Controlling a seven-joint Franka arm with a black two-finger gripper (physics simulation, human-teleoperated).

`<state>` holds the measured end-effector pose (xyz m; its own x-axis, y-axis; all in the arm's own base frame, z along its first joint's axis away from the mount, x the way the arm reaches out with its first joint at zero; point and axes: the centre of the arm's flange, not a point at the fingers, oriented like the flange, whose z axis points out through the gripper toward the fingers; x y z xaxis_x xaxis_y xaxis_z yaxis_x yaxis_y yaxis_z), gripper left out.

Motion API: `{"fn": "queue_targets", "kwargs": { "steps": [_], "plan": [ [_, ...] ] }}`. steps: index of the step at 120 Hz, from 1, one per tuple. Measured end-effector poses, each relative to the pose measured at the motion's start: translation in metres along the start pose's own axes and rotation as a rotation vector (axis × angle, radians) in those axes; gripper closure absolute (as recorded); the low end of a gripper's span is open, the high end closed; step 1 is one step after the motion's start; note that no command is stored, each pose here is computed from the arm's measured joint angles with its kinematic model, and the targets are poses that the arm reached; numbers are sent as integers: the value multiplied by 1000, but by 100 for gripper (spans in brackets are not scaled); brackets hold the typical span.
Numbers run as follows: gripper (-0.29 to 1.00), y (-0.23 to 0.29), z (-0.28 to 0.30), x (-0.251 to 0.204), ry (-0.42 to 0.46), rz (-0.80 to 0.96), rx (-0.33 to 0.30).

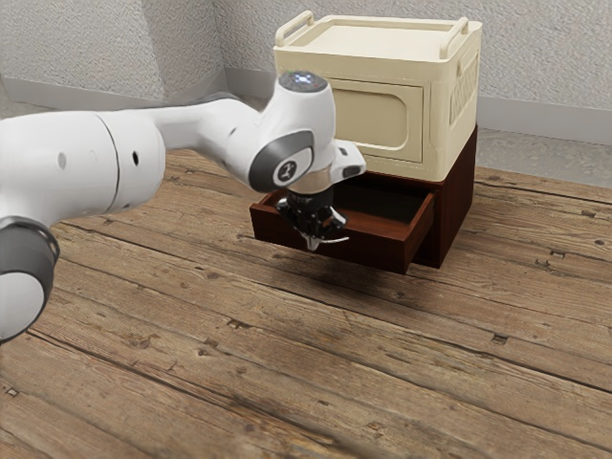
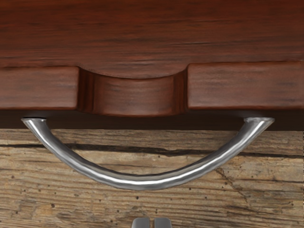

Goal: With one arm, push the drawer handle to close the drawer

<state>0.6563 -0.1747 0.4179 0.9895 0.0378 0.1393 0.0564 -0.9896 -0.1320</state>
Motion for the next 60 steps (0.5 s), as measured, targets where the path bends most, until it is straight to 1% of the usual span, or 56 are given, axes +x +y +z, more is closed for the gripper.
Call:
{"fn": "queue_targets", "kwargs": {
  "steps": [30, 60],
  "plan": [
    [79, 0, 9, 11, 29, -3, 6],
    [79, -7, 22, 14, 20, -13, 17]
  ]
}}
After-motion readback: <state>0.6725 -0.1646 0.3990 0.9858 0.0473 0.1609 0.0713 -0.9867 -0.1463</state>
